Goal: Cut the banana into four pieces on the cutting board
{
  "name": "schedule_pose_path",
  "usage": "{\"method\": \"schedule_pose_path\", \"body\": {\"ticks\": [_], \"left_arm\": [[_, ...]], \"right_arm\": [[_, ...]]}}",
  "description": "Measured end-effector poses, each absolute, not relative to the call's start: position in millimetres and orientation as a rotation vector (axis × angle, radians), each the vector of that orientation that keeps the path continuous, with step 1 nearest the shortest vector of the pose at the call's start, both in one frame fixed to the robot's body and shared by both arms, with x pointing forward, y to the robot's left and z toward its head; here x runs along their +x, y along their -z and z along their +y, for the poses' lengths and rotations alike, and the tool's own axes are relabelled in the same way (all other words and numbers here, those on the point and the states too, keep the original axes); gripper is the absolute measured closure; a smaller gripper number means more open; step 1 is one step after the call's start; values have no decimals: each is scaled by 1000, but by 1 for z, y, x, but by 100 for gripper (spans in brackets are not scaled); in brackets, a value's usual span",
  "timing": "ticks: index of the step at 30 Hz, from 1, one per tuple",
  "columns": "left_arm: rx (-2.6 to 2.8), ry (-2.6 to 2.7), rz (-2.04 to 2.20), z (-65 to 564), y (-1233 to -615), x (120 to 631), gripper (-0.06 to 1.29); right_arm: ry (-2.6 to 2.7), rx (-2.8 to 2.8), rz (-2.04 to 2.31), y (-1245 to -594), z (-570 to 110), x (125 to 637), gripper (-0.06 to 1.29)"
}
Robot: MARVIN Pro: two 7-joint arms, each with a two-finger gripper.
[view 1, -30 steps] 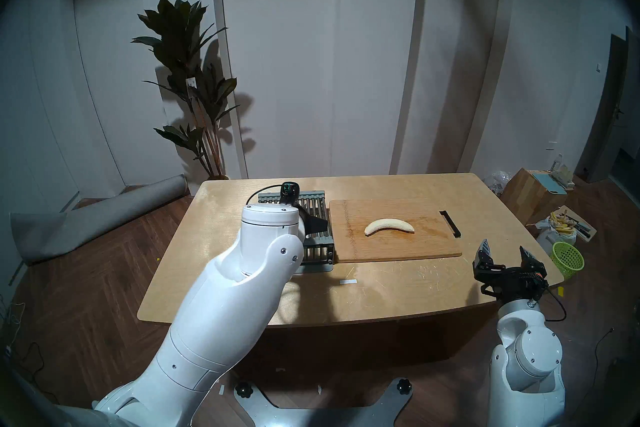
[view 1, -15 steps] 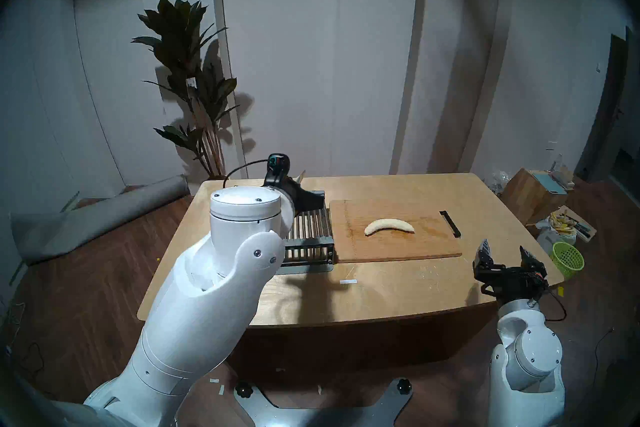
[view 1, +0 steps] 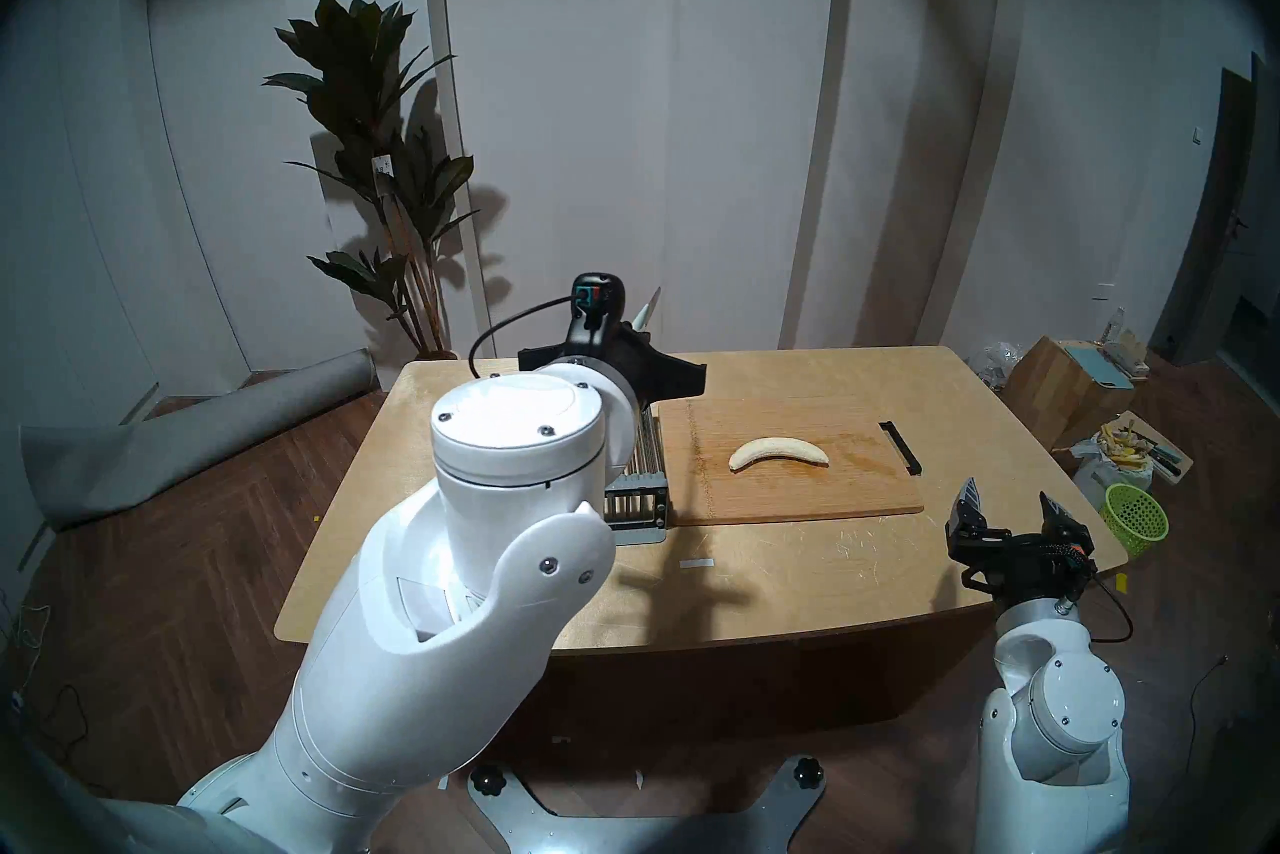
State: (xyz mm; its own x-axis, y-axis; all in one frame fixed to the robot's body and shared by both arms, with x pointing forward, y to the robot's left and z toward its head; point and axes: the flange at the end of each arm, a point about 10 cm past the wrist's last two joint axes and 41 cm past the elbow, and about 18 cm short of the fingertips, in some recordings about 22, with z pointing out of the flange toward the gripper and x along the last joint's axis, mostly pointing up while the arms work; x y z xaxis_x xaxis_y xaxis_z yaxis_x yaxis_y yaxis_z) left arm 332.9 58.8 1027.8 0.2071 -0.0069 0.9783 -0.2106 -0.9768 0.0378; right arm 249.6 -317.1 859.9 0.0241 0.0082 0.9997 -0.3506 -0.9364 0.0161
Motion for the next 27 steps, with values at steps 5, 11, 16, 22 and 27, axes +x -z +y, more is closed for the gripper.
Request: {"method": "schedule_pose_path", "body": {"ticks": [5, 11, 16, 22, 27], "left_arm": [[2260, -1860, -229, 52, -1014, 341, 124], [2208, -1838, -275, 44, -991, 348, 124], [2198, -1823, -295, 44, -977, 348, 124], [2183, -1812, -311, 46, -969, 345, 124], [2178, -1807, -316, 48, -964, 344, 124]], "right_arm": [[-1998, 2044, -354, -860, -317, 250, -2], [-2015, 2042, -356, -863, -317, 249, -2], [-2042, 2027, -364, -871, -319, 248, -2], [-2078, 1967, -364, -890, -331, 246, -2], [-2098, 1902, -364, -907, -347, 244, -2]]}}
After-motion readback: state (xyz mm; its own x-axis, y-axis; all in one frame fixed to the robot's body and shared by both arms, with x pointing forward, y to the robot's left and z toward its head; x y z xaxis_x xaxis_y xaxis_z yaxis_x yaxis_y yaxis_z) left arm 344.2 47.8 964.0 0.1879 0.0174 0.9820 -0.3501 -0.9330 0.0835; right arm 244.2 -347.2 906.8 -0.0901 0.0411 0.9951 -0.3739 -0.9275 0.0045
